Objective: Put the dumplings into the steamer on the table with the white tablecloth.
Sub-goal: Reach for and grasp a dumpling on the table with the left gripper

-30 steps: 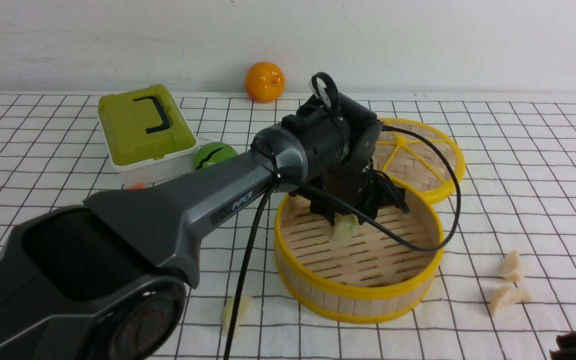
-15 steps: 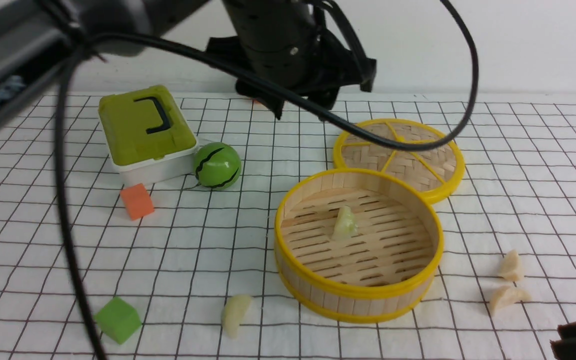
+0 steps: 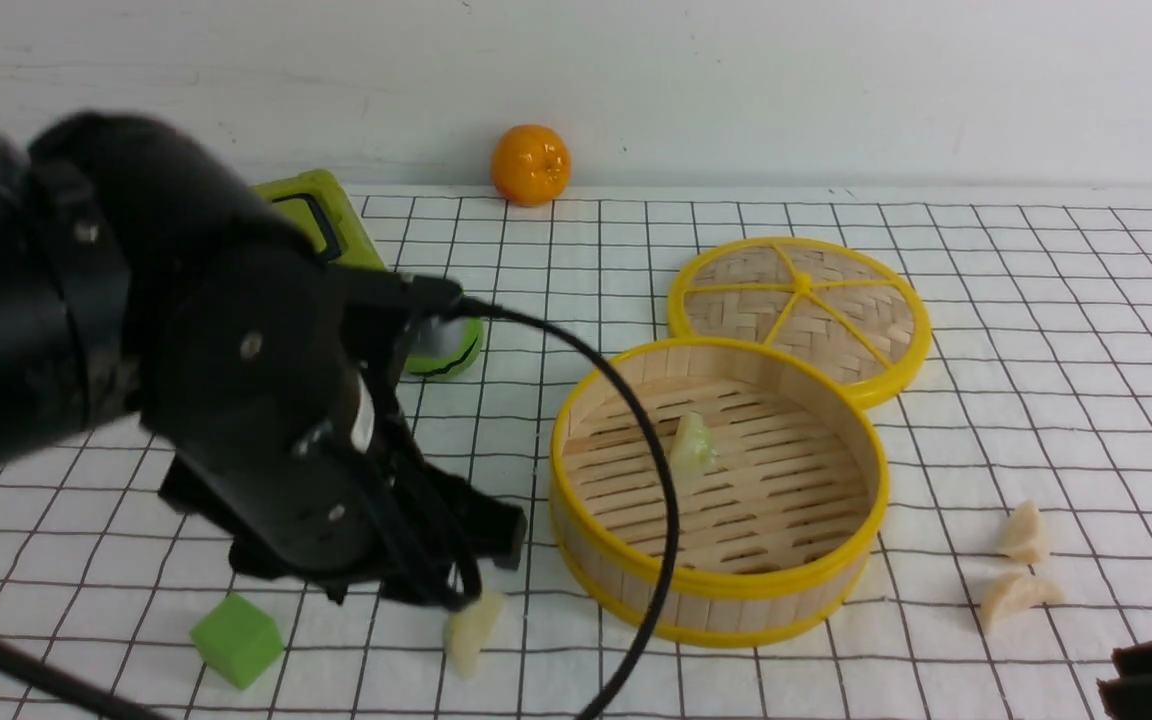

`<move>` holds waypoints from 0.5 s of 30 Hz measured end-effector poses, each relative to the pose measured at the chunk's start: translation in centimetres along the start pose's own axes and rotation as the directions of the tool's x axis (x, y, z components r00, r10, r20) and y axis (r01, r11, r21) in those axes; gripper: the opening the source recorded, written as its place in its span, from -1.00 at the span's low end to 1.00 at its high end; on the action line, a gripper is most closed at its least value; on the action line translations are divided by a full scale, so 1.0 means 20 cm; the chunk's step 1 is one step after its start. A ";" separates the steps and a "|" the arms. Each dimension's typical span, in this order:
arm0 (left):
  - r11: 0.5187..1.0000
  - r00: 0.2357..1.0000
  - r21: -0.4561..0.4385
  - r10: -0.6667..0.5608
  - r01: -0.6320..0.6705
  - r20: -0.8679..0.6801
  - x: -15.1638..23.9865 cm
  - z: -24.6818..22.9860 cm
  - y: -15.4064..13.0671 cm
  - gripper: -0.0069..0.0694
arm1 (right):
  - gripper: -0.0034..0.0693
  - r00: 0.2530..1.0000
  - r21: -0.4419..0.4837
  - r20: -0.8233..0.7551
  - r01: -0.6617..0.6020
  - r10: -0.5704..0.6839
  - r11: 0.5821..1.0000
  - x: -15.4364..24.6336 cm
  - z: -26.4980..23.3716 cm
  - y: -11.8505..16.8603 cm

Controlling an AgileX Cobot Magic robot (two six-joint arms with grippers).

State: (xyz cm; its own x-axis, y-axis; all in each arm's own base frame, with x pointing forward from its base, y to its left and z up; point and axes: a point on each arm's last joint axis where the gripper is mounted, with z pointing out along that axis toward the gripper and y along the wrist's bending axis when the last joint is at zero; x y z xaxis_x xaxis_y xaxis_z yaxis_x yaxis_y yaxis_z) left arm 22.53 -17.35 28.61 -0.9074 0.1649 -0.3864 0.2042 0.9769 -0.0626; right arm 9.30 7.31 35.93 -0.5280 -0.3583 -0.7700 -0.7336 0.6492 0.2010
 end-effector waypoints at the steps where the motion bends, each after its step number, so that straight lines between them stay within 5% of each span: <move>1: 1.000 1.000 0.007 -0.002 0.002 0.004 0.02 0.03 0.00 0.24 | -0.62 1.000 0.004 0.005 -0.001 0.001 1.000 0.00 0.00 0.00; 15: 0.998 0.996 -0.005 -0.063 0.062 -0.069 -0.13 0.47 0.05 0.24 | -0.62 0.999 0.005 0.010 -0.046 0.046 0.999 0.00 0.00 0.00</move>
State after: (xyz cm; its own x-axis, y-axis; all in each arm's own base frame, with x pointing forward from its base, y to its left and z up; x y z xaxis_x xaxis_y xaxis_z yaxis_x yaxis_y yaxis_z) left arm 28.53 -18.15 21.01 -0.9416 0.1123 -0.3176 0.1453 0.9860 -0.0819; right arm 9.40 7.30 35.96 -0.5570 -0.3217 -0.7657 -0.7064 0.6683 0.2331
